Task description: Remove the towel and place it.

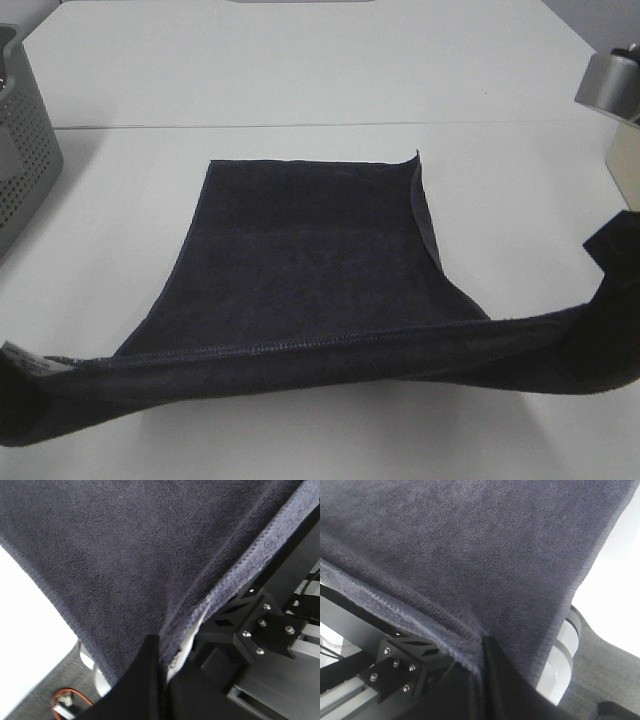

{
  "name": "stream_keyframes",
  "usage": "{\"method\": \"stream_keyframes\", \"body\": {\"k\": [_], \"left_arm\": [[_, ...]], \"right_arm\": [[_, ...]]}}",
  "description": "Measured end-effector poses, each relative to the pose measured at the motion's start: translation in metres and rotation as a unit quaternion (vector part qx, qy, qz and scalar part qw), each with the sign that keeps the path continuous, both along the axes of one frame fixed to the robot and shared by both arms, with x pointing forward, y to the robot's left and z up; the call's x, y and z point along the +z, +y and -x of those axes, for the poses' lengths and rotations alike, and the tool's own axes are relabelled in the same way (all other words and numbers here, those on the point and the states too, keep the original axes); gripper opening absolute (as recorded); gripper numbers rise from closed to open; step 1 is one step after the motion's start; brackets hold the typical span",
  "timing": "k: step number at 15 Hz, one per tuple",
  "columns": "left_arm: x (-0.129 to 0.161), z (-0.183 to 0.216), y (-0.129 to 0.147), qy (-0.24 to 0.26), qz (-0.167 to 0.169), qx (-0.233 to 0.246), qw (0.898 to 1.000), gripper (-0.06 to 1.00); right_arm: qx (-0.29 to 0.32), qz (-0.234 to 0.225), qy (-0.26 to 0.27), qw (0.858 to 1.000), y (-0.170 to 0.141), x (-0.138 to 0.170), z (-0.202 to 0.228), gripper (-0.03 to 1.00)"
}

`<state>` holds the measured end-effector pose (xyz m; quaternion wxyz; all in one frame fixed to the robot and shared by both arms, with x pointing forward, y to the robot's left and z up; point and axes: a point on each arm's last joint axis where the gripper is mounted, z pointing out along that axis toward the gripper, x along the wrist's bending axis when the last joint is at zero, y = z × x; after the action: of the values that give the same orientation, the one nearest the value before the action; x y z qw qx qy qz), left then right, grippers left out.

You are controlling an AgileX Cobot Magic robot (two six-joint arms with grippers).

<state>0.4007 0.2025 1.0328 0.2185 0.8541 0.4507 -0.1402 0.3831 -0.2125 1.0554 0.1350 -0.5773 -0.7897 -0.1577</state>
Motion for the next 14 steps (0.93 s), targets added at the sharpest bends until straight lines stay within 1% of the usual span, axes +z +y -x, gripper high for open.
{"method": "stream_keyframes", "body": {"k": [1, 3, 4, 5, 7, 9, 12, 14], "left_arm": [[-0.006, 0.004, 0.000, 0.026, 0.005, 0.019, 0.999, 0.00], [-0.012, 0.008, 0.000, 0.050, 0.008, 0.041, 0.998, 0.00], [-0.017, 0.012, -0.001, 0.074, 0.011, 0.059, 0.995, 0.00], [-0.022, 0.015, 0.000, 0.089, 0.012, 0.067, 0.994, 0.00], [-0.031, 0.022, 0.000, 0.117, 0.013, 0.079, 0.990, 0.00], [-0.036, 0.026, 0.000, 0.134, 0.015, 0.088, 0.987, 0.00], [-0.040, 0.030, 0.000, 0.150, 0.022, 0.095, 0.984, 0.00], [-0.046, 0.036, 0.000, 0.172, 0.028, 0.104, 0.979, 0.00]], "right_arm": [[0.000, 0.003, 0.008, 1.000, -0.001, -0.004, 0.002, 0.01], [-0.012, 0.013, 0.027, 0.999, -0.003, -0.013, 0.005, 0.01], [-0.022, 0.018, 0.042, 0.999, -0.004, -0.019, 0.008, 0.01], [-0.027, 0.023, 0.056, 0.998, -0.005, -0.026, 0.011, 0.01], [-0.028, 0.029, 0.088, 0.995, -0.007, -0.041, 0.020, 0.01], [-0.030, 0.034, 0.114, 0.992, -0.009, -0.053, 0.028, 0.01], [-0.032, 0.038, 0.123, 0.991, -0.011, -0.060, 0.034, 0.01], [-0.031, 0.045, 0.134, 0.989, -0.013, -0.066, 0.038, 0.01]]}}
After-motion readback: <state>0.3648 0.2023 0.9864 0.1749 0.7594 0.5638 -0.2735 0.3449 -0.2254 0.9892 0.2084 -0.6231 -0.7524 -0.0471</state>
